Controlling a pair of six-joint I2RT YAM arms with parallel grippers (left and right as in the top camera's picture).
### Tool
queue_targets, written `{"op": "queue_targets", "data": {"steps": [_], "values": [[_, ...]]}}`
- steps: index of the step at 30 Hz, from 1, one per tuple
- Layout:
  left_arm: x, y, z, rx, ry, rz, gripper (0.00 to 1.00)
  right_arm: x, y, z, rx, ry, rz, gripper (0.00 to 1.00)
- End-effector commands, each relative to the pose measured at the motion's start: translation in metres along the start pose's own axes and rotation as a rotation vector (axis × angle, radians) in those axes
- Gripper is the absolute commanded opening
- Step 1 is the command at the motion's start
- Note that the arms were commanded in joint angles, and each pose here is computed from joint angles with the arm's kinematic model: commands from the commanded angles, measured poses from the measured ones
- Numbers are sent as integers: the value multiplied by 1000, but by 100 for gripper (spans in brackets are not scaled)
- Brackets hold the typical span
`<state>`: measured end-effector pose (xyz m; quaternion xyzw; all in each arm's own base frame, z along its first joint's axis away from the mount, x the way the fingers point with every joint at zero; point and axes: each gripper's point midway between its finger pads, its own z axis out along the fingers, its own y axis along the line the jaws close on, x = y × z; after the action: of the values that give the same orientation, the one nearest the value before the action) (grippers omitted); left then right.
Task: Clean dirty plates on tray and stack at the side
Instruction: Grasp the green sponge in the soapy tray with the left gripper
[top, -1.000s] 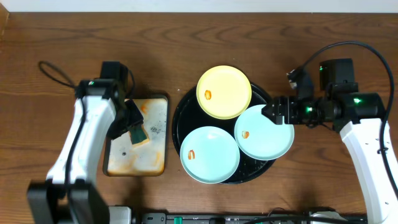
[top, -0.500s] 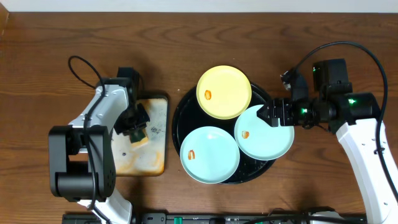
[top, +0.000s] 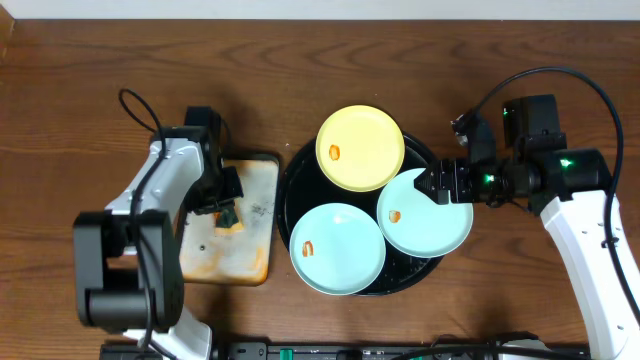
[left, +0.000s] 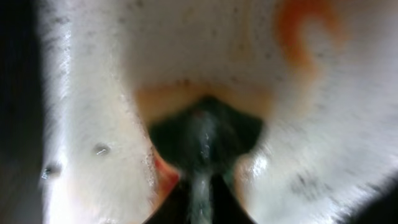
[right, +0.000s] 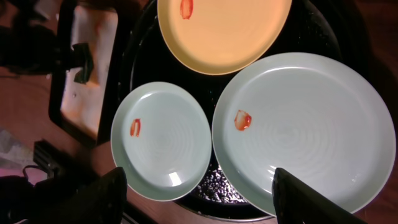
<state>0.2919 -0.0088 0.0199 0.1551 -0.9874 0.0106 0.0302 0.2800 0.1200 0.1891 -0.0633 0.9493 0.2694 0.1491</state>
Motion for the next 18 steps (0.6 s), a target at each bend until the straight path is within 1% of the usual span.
{"op": "queue_targets", "data": {"steps": [1,4,5,8,11,14,18], "values": [[-13,-19,-57,107,-140,49,30,-4,7,-5,-7,-16,-34,72],[-8,-17,-73,117,-173,51,42,-4,7,-5,-7,-17,-34,72],[-6,-17,-74,117,-171,50,44,-4,7,-5,-7,-17,-34,72],[9,-12,-69,96,-100,20,45,-4,7,-5,-7,-16,-34,72],[27,-3,-52,60,-17,-49,45,-3,7,-5,-7,-14,-31,72],[37,12,-31,-13,7,-116,45,-3,7,-5,-7,-14,-26,72],[47,14,-3,-6,19,-120,45,-3,7,-5,-7,-15,-26,72]]}}
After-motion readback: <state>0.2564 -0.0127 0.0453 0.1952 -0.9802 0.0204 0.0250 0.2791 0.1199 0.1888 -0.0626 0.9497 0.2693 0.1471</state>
